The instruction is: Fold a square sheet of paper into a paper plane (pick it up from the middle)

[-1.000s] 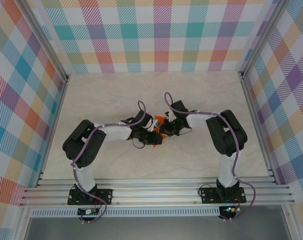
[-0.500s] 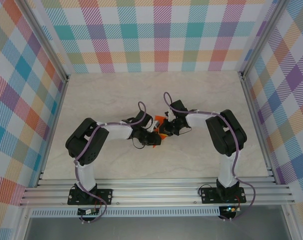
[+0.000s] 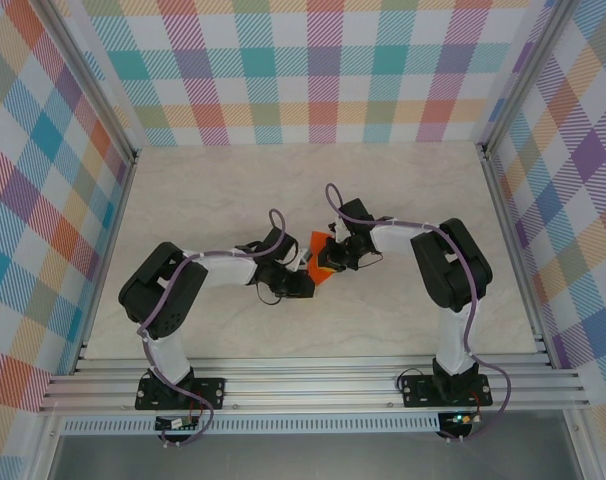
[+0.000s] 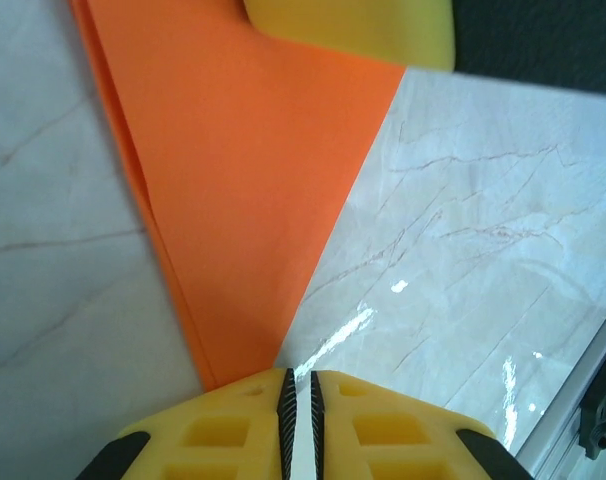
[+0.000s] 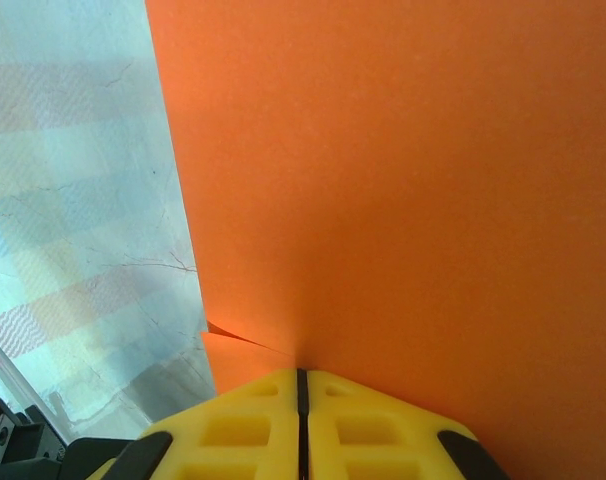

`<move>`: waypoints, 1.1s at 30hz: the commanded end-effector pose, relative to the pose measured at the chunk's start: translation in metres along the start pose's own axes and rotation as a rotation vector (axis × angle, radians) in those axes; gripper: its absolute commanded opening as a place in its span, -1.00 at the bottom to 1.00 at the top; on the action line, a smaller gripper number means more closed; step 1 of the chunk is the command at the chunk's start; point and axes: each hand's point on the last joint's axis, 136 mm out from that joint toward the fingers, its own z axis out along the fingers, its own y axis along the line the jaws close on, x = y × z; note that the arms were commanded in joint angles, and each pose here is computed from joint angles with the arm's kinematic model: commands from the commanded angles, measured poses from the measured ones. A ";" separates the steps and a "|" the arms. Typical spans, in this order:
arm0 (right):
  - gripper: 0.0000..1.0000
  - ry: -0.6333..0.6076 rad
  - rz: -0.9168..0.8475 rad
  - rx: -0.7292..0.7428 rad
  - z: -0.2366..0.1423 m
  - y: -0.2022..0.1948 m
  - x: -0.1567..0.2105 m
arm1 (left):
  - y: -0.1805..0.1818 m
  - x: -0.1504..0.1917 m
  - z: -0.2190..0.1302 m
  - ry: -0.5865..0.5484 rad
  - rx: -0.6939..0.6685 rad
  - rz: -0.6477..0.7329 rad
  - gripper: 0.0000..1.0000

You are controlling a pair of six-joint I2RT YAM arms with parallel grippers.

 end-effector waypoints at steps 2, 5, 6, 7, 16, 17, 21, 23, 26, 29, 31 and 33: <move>-0.84 0.017 0.028 0.123 0.011 -0.034 0.005 | 0.037 0.057 -0.006 0.171 -0.122 -0.114 -0.68; -0.84 0.018 0.021 0.112 0.009 -0.030 0.003 | 0.029 0.048 -0.015 0.126 -0.103 -0.109 -0.68; -0.83 0.019 0.016 0.105 0.009 -0.028 0.003 | 0.022 0.041 -0.019 0.096 -0.081 -0.102 -0.68; -0.84 0.019 0.013 0.102 0.009 -0.026 0.002 | 0.016 0.034 -0.024 0.067 -0.062 -0.097 -0.68; -0.83 0.016 0.019 0.087 0.008 -0.022 0.000 | -0.028 -0.049 -0.046 -0.146 0.068 -0.042 -0.70; -0.83 0.015 0.019 0.086 0.008 -0.022 0.000 | -0.027 -0.053 -0.042 -0.144 0.069 -0.047 -0.71; -0.83 0.013 0.021 0.071 0.007 -0.018 -0.001 | -0.020 -0.059 -0.019 -0.109 0.087 -0.066 -0.73; -0.82 0.015 0.021 0.058 0.007 -0.015 -0.001 | -0.014 -0.060 -0.010 -0.095 0.081 -0.073 -0.74; -0.82 0.011 0.018 0.049 0.005 -0.012 -0.002 | 0.002 -0.054 0.001 -0.071 0.028 -0.099 -0.78; -0.81 -0.001 0.011 0.027 -0.002 -0.004 -0.004 | 0.022 -0.044 0.006 -0.051 -0.051 -0.126 -0.83; -0.80 -0.015 -0.005 0.000 -0.010 0.005 -0.004 | 0.031 -0.039 0.008 -0.042 -0.082 -0.139 -0.86; -0.78 -0.034 -0.021 -0.037 -0.019 0.016 -0.003 | 0.036 -0.033 0.010 -0.034 -0.094 -0.145 -0.87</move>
